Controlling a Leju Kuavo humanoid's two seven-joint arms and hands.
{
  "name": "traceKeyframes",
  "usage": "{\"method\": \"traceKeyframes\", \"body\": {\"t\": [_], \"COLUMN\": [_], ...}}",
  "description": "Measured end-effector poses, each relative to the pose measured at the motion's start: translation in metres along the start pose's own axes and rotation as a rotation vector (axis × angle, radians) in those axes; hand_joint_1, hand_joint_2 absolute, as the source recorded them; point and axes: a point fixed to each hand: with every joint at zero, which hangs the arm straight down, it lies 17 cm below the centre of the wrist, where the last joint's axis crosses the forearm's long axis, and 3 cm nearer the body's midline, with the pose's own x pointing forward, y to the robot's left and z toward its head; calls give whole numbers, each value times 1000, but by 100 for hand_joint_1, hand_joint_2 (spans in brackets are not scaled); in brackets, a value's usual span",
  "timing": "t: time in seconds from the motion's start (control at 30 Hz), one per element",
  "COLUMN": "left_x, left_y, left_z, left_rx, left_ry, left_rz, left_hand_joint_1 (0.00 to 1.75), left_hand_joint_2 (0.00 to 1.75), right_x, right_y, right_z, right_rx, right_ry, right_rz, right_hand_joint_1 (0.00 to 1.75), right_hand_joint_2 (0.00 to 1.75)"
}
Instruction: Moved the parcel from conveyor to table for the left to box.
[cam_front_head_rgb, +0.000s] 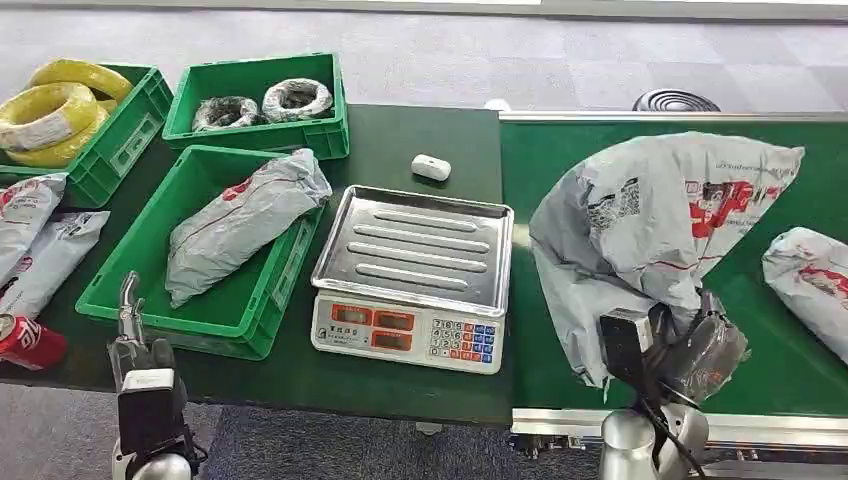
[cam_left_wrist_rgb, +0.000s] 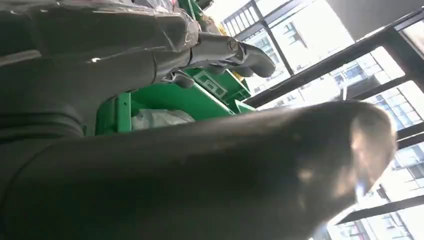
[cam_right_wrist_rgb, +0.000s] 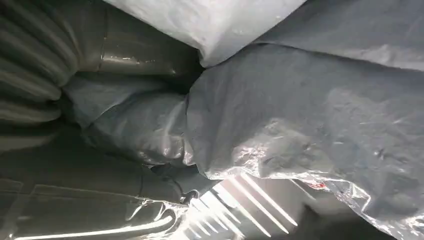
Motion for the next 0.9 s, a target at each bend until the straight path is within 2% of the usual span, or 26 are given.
{"method": "traceKeyframes", "body": {"t": [0.13,0.23,0.27,0.33,0.37,0.5,0.63,0.77,0.9], "left_x": [2,2,1,1,1,5,10,11,11], "left_y": [-10,-14,-14,-16,-17,-26,-38,-42,-43], "left_z": [-5,-5,-4,-3,-1,-1,-5,-7,-10], "left_rx": [-9,-9,-9,-12,-16,-40,-61,-66,-66], "left_ry": [-6,-4,-2,5,9,3,-10,-14,-10], "left_rz": [16,16,14,14,16,35,56,62,62], "left_hand_joint_1": [0,0,0,0,0,0,0,0,0], "left_hand_joint_2": [0,0,0,0,0,0,0,0,0], "right_x": [32,47,54,66,71,99,142,163,180], "right_y": [-21,-24,-23,-22,-21,-2,15,25,38], "right_z": [-40,-56,-62,-71,-75,-107,-140,-154,-155], "right_rx": [-103,-122,-125,-130,-129,-93,-72,-56,-23], "right_ry": [-90,-105,-107,-118,-116,-104,-209,-246,-285], "right_rz": [-35,-41,-46,-56,-56,-21,2,-15,-45], "right_hand_joint_1": [171,175,168,173,169,175,171,171,171], "right_hand_joint_2": [175,175,175,175,175,175,175,175,175]}}
